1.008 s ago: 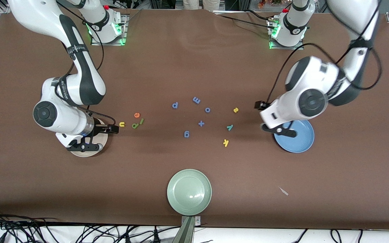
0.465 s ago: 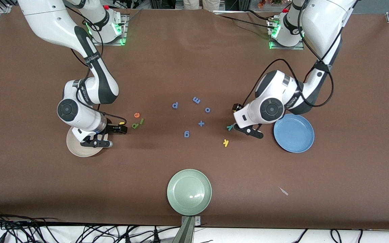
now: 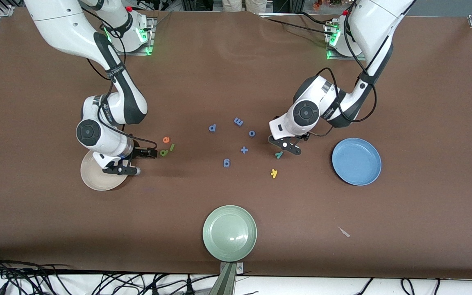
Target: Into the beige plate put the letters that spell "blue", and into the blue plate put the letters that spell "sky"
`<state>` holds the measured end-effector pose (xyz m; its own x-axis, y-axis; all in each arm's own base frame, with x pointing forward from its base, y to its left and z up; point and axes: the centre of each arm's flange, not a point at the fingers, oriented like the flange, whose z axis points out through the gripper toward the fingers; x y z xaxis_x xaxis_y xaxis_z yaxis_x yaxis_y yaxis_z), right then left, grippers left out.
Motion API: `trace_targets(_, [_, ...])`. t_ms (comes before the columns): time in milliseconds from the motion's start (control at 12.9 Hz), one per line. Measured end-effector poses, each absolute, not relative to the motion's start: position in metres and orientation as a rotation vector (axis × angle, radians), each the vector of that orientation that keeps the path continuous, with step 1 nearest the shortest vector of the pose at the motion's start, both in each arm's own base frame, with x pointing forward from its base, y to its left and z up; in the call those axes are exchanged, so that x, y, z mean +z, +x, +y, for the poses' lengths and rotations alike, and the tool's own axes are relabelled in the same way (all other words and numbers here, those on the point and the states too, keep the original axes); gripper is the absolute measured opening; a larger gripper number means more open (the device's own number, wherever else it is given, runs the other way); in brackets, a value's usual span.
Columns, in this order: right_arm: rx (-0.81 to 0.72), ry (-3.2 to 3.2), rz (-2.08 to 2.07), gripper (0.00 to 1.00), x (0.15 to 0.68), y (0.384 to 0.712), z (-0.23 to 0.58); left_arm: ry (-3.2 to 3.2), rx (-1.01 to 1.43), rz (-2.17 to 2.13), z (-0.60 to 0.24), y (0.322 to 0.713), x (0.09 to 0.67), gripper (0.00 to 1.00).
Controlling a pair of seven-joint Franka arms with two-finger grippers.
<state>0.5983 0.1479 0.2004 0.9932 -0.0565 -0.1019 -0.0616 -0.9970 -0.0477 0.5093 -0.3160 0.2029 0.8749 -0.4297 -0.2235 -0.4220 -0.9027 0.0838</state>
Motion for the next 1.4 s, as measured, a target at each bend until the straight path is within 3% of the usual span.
trace_targets(310, [0.175, -3.091, 0.109, 0.92, 0.185, 0.585, 0.144, 3.004, -0.307, -0.703, -0.311, 0.494, 0.181, 0.94])
trace_targets(388, [0.168, -3.092, 0.113, 0.84, 0.181, 0.582, 0.142, 3.008, -0.305, -0.715, -0.311, 0.491, 0.178, 0.93])
trace_targets(465, [0.164, -3.093, 0.115, 0.84, 0.177, 0.579, 0.141, 3.010, -0.307, -0.722, -0.310, 0.490, 0.176, 0.82])
trace_targets(543, [0.165, -3.094, 0.116, 0.75, 0.175, 0.577, 0.141, 3.019, -0.299, -0.757, -0.310, 0.490, 0.176, 0.73])
trace_targets(620, [0.165, -3.095, 0.119, 0.67, 0.174, 0.576, 0.140, 3.031, -0.283, -0.800, -0.309, 0.491, 0.175, 0.72])
trace_targets(698, [0.163, -3.095, 0.119, 0.66, 0.174, 0.576, 0.140, 3.037, -0.268, -0.824, -0.310, 0.491, 0.175, 0.63])
trace_targets(930, [0.154, -3.093, 0.121, 0.34, 0.178, 0.577, 0.140, 3.029, -0.237, -0.833, -0.312, 0.492, 0.172, 0.52])
trace_targets(1008, [0.155, -3.091, 0.115, 0.33, 0.178, 0.576, 0.143, 3.027, -0.235, -0.832, -0.312, 0.492, 0.170, 0.49])
trace_targets(1085, [0.155, -3.090, 0.111, 0.26, 0.179, 0.576, 0.145, 3.029, -0.230, -0.835, -0.311, 0.493, 0.171, 0.38])
trace_targets(1163, [0.154, -3.088, 0.106, 0.27, 0.179, 0.575, 0.147, 3.030, -0.227, -0.834, -0.310, 0.494, 0.172, 0.25])
trace_targets(1395, [0.169, -3.084, 0.095, 0.27, 0.197, 0.585, 0.150, 3.031, -0.226, -0.835, -0.310, 0.495, 0.174, 0.22])
